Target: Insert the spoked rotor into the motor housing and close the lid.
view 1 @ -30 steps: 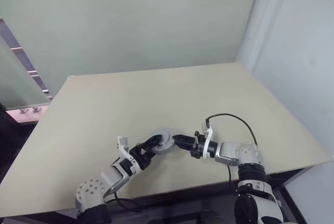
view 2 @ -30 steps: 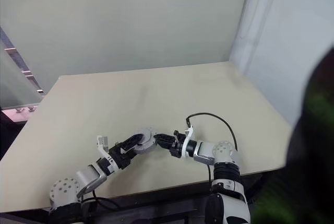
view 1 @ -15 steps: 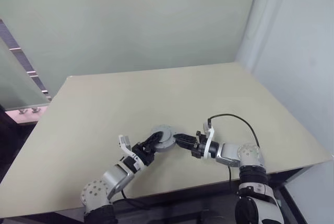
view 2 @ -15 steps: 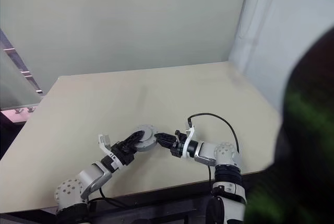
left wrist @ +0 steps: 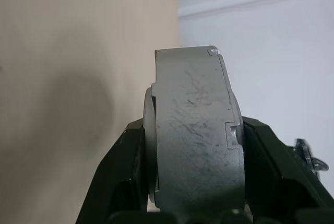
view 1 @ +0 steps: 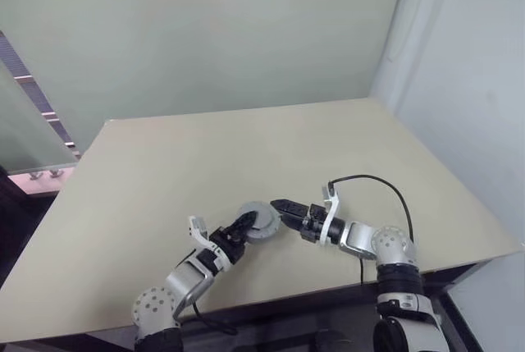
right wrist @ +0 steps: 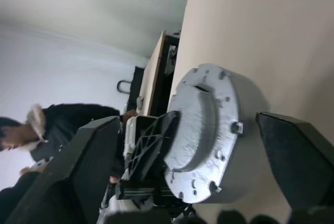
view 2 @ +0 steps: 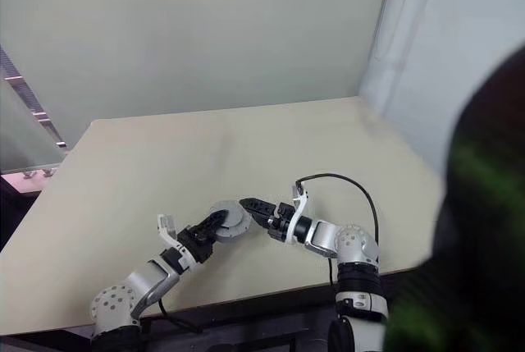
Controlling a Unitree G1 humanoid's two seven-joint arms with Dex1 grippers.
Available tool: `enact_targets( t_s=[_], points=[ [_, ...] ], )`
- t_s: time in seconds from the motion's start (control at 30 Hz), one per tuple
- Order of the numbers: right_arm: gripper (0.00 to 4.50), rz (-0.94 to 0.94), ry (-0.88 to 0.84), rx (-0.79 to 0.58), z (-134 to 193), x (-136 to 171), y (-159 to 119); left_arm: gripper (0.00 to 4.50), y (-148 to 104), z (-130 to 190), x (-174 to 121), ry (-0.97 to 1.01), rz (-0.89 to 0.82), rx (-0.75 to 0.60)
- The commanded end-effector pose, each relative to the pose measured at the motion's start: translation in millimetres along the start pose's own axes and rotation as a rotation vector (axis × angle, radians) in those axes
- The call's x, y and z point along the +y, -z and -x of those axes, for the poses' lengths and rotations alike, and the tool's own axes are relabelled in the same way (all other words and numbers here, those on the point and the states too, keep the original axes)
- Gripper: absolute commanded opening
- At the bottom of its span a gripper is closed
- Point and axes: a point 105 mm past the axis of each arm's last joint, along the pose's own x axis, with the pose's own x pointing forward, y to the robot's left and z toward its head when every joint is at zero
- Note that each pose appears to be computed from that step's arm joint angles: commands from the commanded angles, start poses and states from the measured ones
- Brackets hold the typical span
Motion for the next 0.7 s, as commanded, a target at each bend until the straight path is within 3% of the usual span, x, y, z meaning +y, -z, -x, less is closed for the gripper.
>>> enact_targets(
  t_s=[0.03, 0.23, 0.37, 0.57, 0.7],
  points=[
    [4.5, 0.159, 0.026, -0.036, 1, 5, -10, 1.99, -24, 0, -24, 0.085, -0.096, -0.092],
    [4.5, 0.729, 0.089, 0.053, 3, 1, 2, 1.99, -76, 9, -15, -0.066, -0.332, -0.315],
    [4.5, 0.976, 0.062, 0.121, 2, 0, 17, 1.99, -105, 17, -8, -0.191, -0.546, -0.393],
    [4.5, 1.178, 0.037, 0.155, 0, -3, 28, 1.99, -135, 26, 0, -0.325, -0.747, -0.494],
    [4.5, 1.23, 0.032, 0.156, 0, -3, 31, 1.99, -144, 31, 15, -0.416, -0.779, -0.513]
  ],
)
